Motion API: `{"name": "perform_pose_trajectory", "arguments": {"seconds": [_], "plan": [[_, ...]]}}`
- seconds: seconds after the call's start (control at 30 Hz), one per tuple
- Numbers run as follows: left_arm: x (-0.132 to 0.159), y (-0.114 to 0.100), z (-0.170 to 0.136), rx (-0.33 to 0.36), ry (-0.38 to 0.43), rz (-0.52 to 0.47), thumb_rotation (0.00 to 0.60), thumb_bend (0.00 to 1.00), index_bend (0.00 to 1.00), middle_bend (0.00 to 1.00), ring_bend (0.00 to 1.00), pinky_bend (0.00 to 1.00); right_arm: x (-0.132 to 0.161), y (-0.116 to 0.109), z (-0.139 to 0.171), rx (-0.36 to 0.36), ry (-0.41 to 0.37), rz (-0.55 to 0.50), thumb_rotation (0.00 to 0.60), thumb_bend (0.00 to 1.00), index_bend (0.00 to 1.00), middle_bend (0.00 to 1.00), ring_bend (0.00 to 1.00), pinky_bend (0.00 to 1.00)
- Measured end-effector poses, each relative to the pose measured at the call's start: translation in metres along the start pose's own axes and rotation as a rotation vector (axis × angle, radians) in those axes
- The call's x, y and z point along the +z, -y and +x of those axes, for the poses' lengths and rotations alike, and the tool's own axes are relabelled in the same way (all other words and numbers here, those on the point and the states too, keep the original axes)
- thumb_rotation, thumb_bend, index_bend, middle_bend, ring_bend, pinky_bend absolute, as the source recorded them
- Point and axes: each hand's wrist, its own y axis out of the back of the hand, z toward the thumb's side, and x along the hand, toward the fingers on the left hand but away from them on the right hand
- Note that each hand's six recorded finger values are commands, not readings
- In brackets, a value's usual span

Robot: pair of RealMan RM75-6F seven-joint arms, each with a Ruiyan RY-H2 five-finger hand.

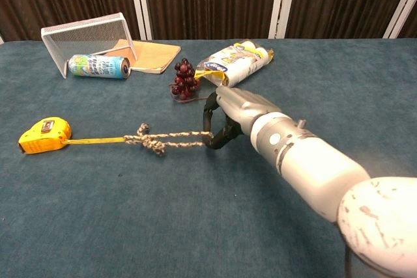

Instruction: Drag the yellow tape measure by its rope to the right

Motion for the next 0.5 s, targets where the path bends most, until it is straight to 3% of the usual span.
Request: {"name": "perform_pose_trajectory", "arguments": {"seconds": [0.17,0.5], "plan": [[0.0,0.0,0.0,-0.003,0.001,-0.007,0.6,0.4,0.02,0.0,0.0,0.03,-0.021,-0.026,0.007,-0.046,0.018,0.045,0.6,0.6,0.88,0.24,0.18,0.0],[0.004,0.004,0.0,-0.019,0.013,-0.007,0.6,0.4,0.02,0.0,0.0,0.03,-0.094,-0.083,0.018,-0.124,0.131,0.131,0.6,0.6,0.88,0.24,0.19,0.0]]}}
